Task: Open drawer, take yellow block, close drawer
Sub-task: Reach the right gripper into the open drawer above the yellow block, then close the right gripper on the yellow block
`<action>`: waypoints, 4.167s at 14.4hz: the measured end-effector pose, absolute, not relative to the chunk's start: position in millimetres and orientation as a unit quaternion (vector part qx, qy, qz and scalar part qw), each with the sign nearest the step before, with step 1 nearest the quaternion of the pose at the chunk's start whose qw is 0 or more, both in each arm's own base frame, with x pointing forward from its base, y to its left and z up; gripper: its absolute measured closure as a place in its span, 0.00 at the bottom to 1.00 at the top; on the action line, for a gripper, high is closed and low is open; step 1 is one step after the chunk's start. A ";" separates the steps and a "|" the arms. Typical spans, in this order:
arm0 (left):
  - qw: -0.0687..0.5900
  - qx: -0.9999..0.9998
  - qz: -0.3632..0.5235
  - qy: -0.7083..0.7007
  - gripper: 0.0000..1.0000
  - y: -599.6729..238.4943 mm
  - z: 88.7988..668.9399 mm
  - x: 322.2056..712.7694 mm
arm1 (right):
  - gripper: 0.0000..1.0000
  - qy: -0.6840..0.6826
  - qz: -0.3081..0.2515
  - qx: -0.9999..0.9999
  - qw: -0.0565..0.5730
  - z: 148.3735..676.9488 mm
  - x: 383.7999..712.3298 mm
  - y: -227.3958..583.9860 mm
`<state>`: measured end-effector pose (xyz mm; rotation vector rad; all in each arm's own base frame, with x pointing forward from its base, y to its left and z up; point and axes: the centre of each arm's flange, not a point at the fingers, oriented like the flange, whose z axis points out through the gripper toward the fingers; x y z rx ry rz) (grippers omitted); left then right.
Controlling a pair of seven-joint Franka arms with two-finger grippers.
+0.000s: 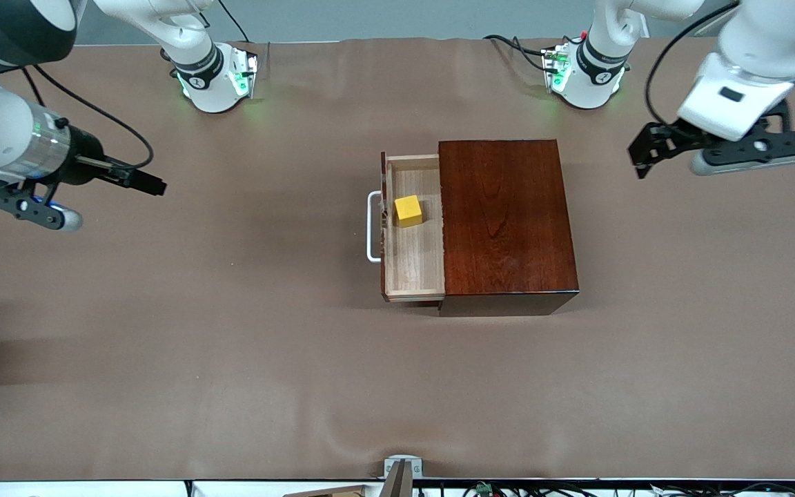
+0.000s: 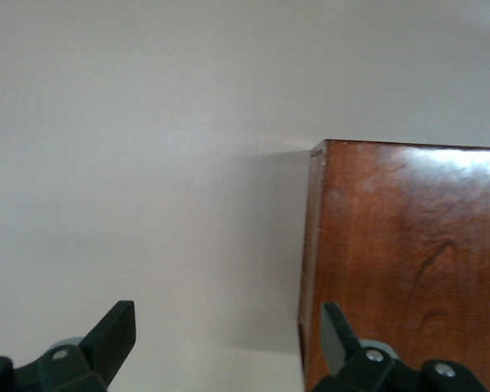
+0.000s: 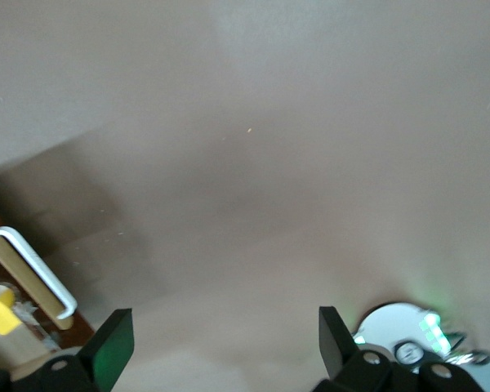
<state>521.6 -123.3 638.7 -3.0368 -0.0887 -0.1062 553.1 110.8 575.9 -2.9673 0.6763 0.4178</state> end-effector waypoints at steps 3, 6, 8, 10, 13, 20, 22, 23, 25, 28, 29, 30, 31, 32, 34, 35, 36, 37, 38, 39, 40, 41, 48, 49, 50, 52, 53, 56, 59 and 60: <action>0.051 -0.998 -0.035 -0.020 0.00 -96.8 644.7 523.2 | 0.00 0.270 0.149 -0.951 0.035 565.6 553.4 141.4; 0.053 -0.998 -0.031 -0.012 0.00 -70.9 645.5 526.2 | 0.00 0.313 0.140 -0.939 0.030 558.0 552.0 184.9; 0.054 -0.998 -0.025 -0.014 0.00 -57.8 644.6 526.7 | 0.00 0.339 0.133 -0.931 0.027 552.4 547.9 218.5; 0.055 -0.998 -0.019 -0.012 0.00 -46.5 644.7 525.9 | 0.00 0.370 0.126 -0.920 0.025 545.3 543.5 250.6; 0.054 -0.998 -0.013 -0.013 0.00 -41.8 647.5 521.4 | 0.00 0.417 0.120 -0.901 0.021 528.6 536.1 297.0; 0.046 -0.999 -0.013 -0.023 0.00 -31.9 652.1 518.3 | 0.00 0.528 0.113 -0.842 0.011 480.5 510.0 394.8; 0.046 -0.999 -0.014 -0.023 0.00 -32.3 652.2 518.3 | 0.00 0.556 0.109 -0.824 0.017 468.8 508.3 411.3; 0.046 -0.999 -0.014 -0.023 0.00 -32.5 652.2 518.2 | 0.00 0.565 0.108 -0.817 0.019 462.8 507.8 418.2; 0.046 -0.999 -0.014 -0.022 0.00 -32.8 652.2 518.2 | 0.00 0.579 0.107 -0.808 0.018 449.3 504.1 432.3; 0.046 -0.999 -0.014 -0.022 0.00 -33.4 652.2 518.2 | 0.00 0.604 0.101 -0.790 0.022 424.5 495.8 460.1; 0.046 -0.999 -0.014 -0.022 0.00 -33.6 652.2 518.1 | 0.00 0.612 0.095 -0.785 0.019 414.1 491.7 469.8; 0.046 -0.999 -0.014 -0.021 0.00 -34.2 652.2 518.1 | 0.00 0.617 0.088 -0.782 0.013 403.2 486.6 478.7; 0.046 -0.999 -0.014 -0.020 0.00 -35.3 652.2 518.0 | 0.00 0.620 0.080 -0.780 0.005 394.0 481.7 485.9; 0.046 -0.999 -0.014 -0.019 0.00 -36.6 652.3 517.9 | 0.00 0.623 0.074 -0.779 -0.001 386.1 477.2 491.8; 0.046 -0.999 -0.015 -0.017 0.00 -38.4 653.4 517.8 | 0.00 0.631 0.071 -0.772 -0.006 375.8 473.8 498.0; 0.046 -0.999 -0.016 -0.017 0.00 -38.8 654.1 517.8 | 0.00 0.637 0.070 -0.768 -0.002 372.8 475.3 499.4; 0.046 -0.999 -0.016 -0.017 0.00 -39.0 654.6 517.7 | 0.00 0.644 0.069 -0.762 0.004 370.2 477.9 500.4; 0.046 -0.999 -0.017 -0.017 0.00 -39.2 655.1 517.7 | 0.00 0.650 0.068 -0.757 0.008 366.3 479.9 501.4; 0.046 -0.999 -0.018 -0.017 0.00 -39.3 656.0 517.7 | 0.00 0.654 0.068 -0.753 0.011 361.2 481.1 502.8; 0.046 -0.999 -0.019 -0.017 0.00 -39.3 657.0 517.7 | 0.00 0.658 0.068 -0.750 0.012 356.0 482.1 504.4; 0.046 -0.999 -0.020 -0.017 0.00 -39.3 657.7 517.7 | 0.00 0.659 0.068 -0.749 0.011 349.8 482.2 506.3; 0.046 -0.999 -0.020 -0.017 0.00 -39.3 658.1 517.7 | 0.00 0.659 0.069 -0.749 0.010 343.8 481.2 508.8; 0.045 -0.999 -0.022 -0.013 0.00 -43.1 659.4 517.4 | 0.00 0.650 0.060 -0.758 0.002 319.1 464.9 530.9; 0.045 -0.999 -0.022 -0.013 0.00 -43.4 659.6 517.3 | 0.07 0.647 0.058 -0.760 0.001 318.0 462.5 533.1; 0.044 -0.999 -0.022 -0.013 0.00 -43.5 659.7 517.3 | 0.19 0.645 0.053 -0.762 0.001 317.7 461.4 534.0; 0.044 -0.999 -0.022 -0.013 0.00 -44.1 659.9 517.3 | 0.40 0.642 0.044 -0.765 0.002 318.6 462.8 533.6; 0.042 -0.999 -0.022 -0.011 0.00 -45.9 659.9 517.0 | 0.45 0.643 0.043 -0.765 0.003 319.6 463.6 533.5; 0.034 -0.999 -0.024 -0.008 0.00 -55.6 660.5 516.4 | 0.45 0.648 0.042 -0.761 0.011 328.1 471.0 532.6; 0.039 -0.999 -0.025 -0.005 0.00 -63.0 657.3 518.9 | 0.45 0.658 0.048 -0.751 0.014 345.5 482.2 529.6; 0.040 -0.999 -0.024 -0.005 0.00 -64.4 656.0 519.7 | 0.45 0.664 0.054 -0.746 0.011 354.1 488.8 525.6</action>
